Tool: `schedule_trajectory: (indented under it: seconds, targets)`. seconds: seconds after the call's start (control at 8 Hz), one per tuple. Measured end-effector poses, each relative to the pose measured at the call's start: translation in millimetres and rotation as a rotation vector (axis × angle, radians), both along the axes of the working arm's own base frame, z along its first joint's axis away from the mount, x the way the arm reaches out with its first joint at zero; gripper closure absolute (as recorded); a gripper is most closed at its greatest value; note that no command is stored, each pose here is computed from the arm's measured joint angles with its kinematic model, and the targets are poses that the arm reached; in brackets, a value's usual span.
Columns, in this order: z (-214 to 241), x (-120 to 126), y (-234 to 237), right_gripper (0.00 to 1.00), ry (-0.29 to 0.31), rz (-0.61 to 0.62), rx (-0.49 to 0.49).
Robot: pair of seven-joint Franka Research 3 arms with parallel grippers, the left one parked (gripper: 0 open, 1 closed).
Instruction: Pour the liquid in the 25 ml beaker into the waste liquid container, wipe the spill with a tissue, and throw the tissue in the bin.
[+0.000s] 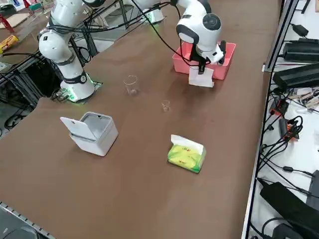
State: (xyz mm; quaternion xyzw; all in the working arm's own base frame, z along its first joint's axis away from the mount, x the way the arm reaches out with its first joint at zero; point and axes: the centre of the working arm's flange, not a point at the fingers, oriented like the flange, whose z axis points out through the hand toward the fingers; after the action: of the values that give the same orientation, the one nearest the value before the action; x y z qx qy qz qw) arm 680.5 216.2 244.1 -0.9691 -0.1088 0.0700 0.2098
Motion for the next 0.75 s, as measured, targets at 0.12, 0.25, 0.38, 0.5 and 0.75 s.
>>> schedule_trajectory:
  seconds: [0.12, 0.25, 0.38, 0.5, 0.75]
  targets:
    - [-1.7, 2.8, -4.0, 0.54, -0.028, 0.008, -0.036]
    - [-8.2, 4.7, -6.6, 0.55, -0.047, 0.009, -0.062]
    - [-18.7, 4.8, -5.7, 0.63, -0.054, 0.010, -0.077]
    - [-28.6, 4.9, -2.7, 0.67, -0.066, 0.009, -0.090]
    - [-40.7, 3.4, 5.9, 0.75, -0.084, 0.015, -0.107]
